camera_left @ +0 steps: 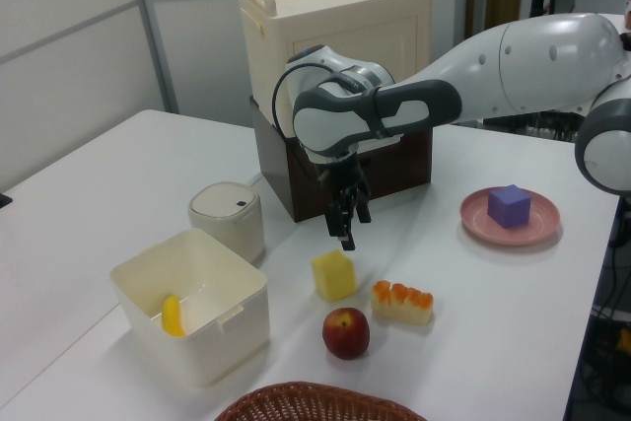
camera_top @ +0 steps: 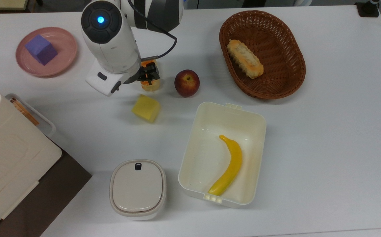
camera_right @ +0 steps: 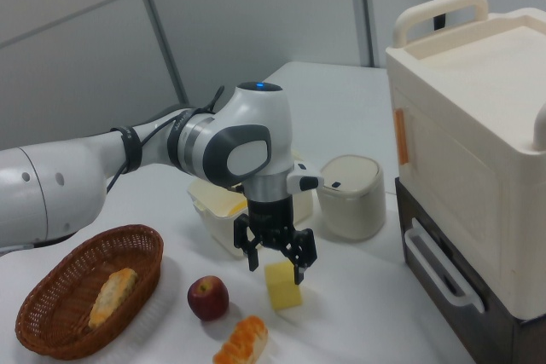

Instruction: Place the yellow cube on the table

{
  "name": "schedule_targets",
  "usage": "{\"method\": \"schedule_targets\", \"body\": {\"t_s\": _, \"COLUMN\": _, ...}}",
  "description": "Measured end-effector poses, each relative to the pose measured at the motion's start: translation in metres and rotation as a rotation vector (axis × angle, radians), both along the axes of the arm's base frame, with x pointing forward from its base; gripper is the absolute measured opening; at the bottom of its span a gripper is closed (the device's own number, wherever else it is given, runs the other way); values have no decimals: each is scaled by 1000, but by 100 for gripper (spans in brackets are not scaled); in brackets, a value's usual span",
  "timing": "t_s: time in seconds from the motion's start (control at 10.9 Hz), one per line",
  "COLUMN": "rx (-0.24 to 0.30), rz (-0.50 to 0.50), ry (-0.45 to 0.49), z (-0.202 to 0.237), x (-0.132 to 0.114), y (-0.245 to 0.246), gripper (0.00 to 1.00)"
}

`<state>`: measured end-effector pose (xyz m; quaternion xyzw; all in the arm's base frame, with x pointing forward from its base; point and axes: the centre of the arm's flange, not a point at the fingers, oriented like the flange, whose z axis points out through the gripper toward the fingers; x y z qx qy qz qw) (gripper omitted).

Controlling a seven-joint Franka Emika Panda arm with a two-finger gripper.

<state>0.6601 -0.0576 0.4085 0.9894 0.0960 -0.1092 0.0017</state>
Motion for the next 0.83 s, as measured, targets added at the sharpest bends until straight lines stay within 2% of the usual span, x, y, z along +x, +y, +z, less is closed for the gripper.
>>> {"method": "schedule_targets", "body": {"t_s": 0.18, "rx": -1, "rz": 0, "ry": -33, "z": 19, "x": 0, "y": 0, "gripper": 100}}
{"method": "schedule_targets", "body": {"t_s": 0.37, "rx": -2, "rz": -4, "ry": -96, "z": 58, "x": -4, "y": 2, "gripper": 100}}
{"method": "schedule_targets", "body": {"t_s": 0.64, "rx": -31, "rz": -123, "ry": -181, "z": 111, "x": -15, "y": 5, "gripper": 100}}
{"method": "schedule_targets", "body": {"t_s": 0.83, "rx": -64, "rz": -150, "ry": -206, "z": 127, "x": -20, "y": 1, "gripper": 100}}
